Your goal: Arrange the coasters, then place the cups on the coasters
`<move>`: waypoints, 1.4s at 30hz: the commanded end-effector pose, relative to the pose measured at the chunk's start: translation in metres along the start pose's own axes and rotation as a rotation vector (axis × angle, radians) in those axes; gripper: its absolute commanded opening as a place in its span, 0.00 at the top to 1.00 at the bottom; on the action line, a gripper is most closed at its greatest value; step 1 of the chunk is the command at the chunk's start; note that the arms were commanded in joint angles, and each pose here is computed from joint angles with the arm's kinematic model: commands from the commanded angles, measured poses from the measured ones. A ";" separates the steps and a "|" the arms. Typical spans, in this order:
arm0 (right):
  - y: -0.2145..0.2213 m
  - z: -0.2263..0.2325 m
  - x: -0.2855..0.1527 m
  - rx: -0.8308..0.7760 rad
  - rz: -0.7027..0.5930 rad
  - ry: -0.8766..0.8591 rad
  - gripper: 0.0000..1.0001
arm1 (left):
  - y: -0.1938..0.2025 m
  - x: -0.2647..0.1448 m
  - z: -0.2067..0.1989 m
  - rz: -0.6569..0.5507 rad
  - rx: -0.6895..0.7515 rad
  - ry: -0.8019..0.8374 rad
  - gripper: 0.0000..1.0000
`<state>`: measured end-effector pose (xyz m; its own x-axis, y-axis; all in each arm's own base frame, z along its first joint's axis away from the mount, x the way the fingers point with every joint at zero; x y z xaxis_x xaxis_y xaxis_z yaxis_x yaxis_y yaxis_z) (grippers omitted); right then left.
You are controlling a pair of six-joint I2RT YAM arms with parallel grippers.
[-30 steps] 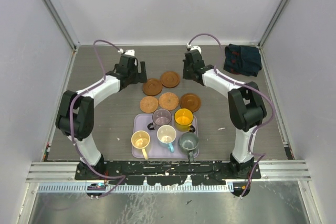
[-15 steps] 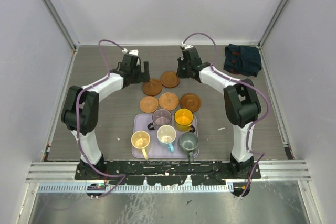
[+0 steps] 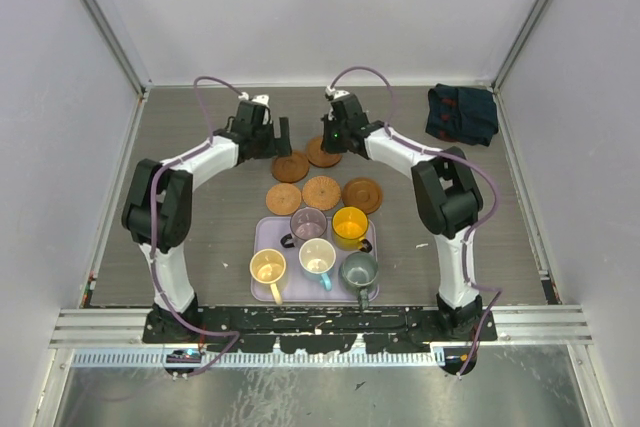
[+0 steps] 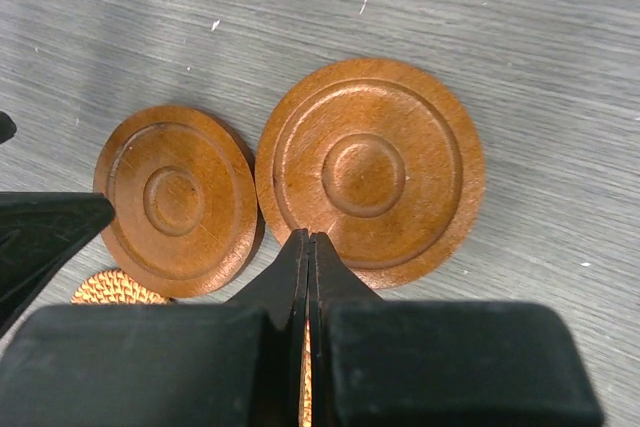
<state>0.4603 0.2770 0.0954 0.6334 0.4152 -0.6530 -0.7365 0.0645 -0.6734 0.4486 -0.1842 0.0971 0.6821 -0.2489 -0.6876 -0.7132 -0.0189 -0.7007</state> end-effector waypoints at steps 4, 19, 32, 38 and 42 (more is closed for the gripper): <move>-0.010 0.016 0.012 -0.022 -0.018 -0.040 0.99 | -0.011 0.009 -0.012 -0.013 0.006 0.044 0.37; -0.004 0.006 0.017 -0.035 -0.010 0.005 0.99 | 0.001 0.019 -0.018 0.060 0.018 0.090 0.92; 0.003 0.005 0.025 -0.022 0.010 0.004 0.99 | 0.007 0.024 -0.026 0.087 0.011 0.118 0.64; 0.011 0.000 0.031 -0.019 0.029 0.023 0.99 | 0.015 0.030 -0.027 0.120 0.005 0.124 0.63; 0.016 -0.007 0.034 -0.016 0.040 0.053 0.99 | 0.023 0.035 -0.029 0.152 0.003 0.135 0.63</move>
<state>0.4608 0.2841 0.0516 0.5817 0.3843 -0.7169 -0.7810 0.0175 -0.6243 0.4479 -0.2101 0.0576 0.5510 -0.3400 -0.7621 -0.8033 0.0313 -0.5948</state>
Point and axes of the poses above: each gripper's point midway between its finger pads, its own x axis out along the fingers, its own z axis along the line the jaws close on, y = z × x, the point moved 2 cm from there along -x, back along the fingers, and after that the axes turned 5 degrees about x, right-handed, at the moved point
